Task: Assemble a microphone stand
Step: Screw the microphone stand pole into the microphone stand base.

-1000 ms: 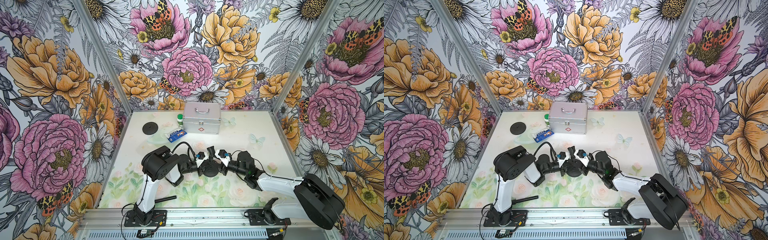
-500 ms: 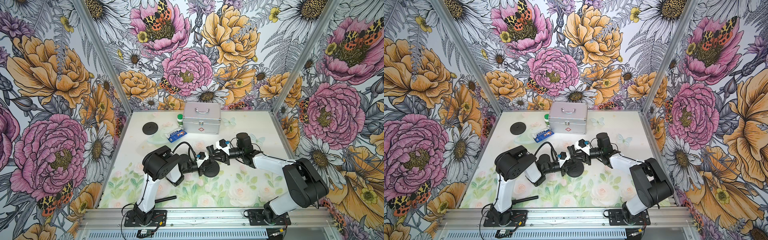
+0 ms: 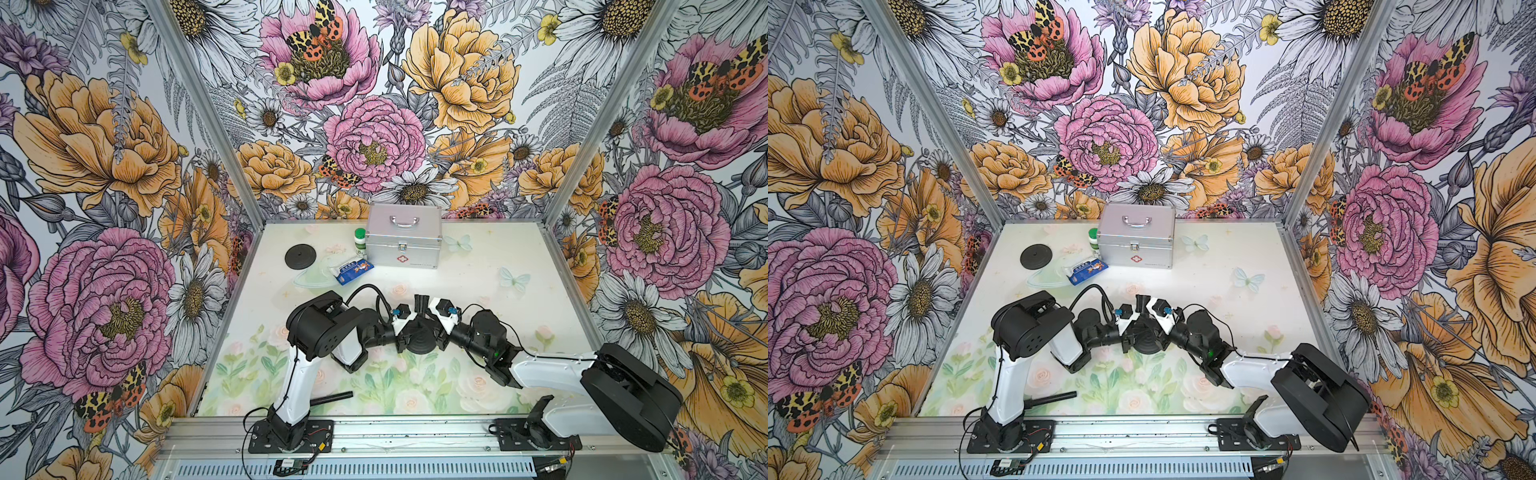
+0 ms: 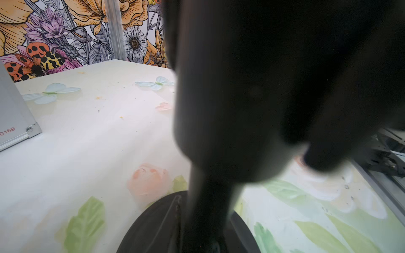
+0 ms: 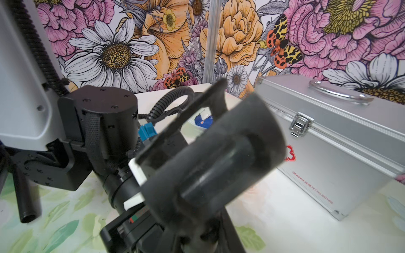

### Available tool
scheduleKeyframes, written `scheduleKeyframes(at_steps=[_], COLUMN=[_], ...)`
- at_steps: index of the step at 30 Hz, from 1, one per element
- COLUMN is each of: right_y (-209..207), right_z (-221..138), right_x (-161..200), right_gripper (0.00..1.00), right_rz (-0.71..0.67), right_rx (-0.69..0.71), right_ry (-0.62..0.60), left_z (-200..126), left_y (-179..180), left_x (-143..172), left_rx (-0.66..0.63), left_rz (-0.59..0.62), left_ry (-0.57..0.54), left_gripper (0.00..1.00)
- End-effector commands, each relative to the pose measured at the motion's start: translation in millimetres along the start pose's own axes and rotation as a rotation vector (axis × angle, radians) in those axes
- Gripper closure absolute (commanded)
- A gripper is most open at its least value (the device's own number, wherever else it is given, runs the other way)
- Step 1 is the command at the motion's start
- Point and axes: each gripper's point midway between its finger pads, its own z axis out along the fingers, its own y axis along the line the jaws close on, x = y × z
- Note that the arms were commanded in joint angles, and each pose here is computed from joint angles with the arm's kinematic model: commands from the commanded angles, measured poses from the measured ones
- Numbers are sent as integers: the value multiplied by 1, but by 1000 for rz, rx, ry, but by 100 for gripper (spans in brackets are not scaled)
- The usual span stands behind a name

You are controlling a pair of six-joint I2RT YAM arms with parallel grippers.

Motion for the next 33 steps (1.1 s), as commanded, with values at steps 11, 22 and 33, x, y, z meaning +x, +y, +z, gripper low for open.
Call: scheduleKeyframes(at_steps=[11, 22, 33], right_y=[18, -13, -39], right_z=[-6, 11, -10], right_x=[8, 10, 37], right_gripper=[63, 97, 97], right_rz=[-5, 14, 112], right_rx=[-565, -405, 381], right_ry=[128, 189, 146], left_z=[1, 1, 2], left_y=[-5, 1, 12], left_x=[11, 9, 12], left_rx=[20, 11, -57], left_rz=[13, 2, -27], left_ry=[22, 16, 22], left_gripper=[76, 76, 75])
